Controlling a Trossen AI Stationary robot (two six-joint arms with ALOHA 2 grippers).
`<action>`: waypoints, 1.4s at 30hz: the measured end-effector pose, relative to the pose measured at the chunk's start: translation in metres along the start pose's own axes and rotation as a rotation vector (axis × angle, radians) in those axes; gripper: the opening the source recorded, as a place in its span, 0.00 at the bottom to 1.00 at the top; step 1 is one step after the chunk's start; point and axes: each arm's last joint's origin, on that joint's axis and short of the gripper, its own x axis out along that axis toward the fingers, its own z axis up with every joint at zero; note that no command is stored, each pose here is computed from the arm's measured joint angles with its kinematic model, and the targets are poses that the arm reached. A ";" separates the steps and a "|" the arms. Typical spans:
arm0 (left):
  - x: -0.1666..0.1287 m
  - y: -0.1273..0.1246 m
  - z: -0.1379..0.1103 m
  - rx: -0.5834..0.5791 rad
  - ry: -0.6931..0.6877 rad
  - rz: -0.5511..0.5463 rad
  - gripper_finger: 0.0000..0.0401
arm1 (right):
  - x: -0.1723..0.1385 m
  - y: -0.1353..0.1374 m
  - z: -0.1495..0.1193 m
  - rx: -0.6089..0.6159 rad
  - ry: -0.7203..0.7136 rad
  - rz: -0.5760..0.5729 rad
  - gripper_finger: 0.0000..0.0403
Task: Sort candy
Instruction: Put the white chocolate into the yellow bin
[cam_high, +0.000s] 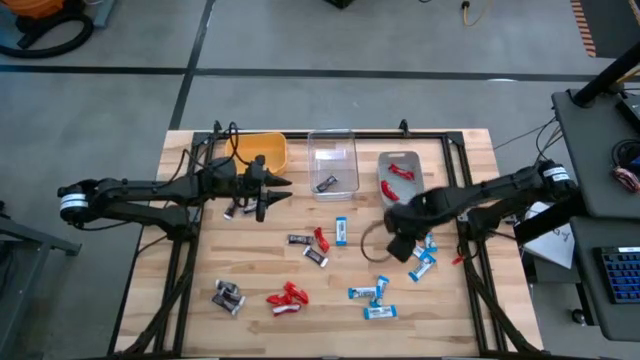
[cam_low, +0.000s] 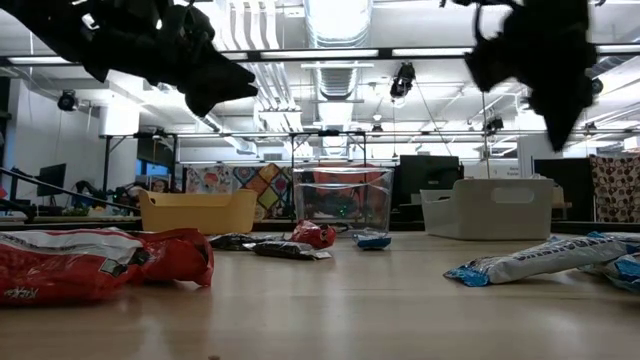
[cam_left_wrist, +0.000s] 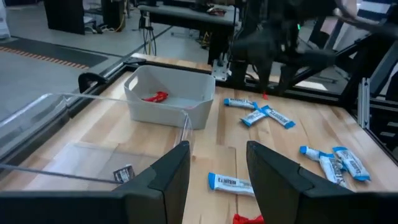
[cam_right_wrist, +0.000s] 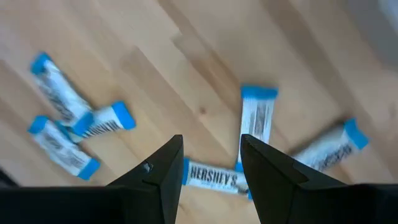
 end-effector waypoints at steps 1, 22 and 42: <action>0.000 0.000 0.001 0.003 -0.006 -0.001 0.35 | 0.004 0.001 -0.005 0.013 0.000 -0.018 0.37; 0.000 -0.001 0.008 0.038 -0.063 -0.005 0.35 | 0.054 -0.013 -0.031 0.009 -0.196 -0.219 0.37; 0.000 -0.001 0.008 0.051 -0.068 -0.005 0.35 | 0.095 -0.005 -0.035 -0.022 -0.061 -0.341 0.37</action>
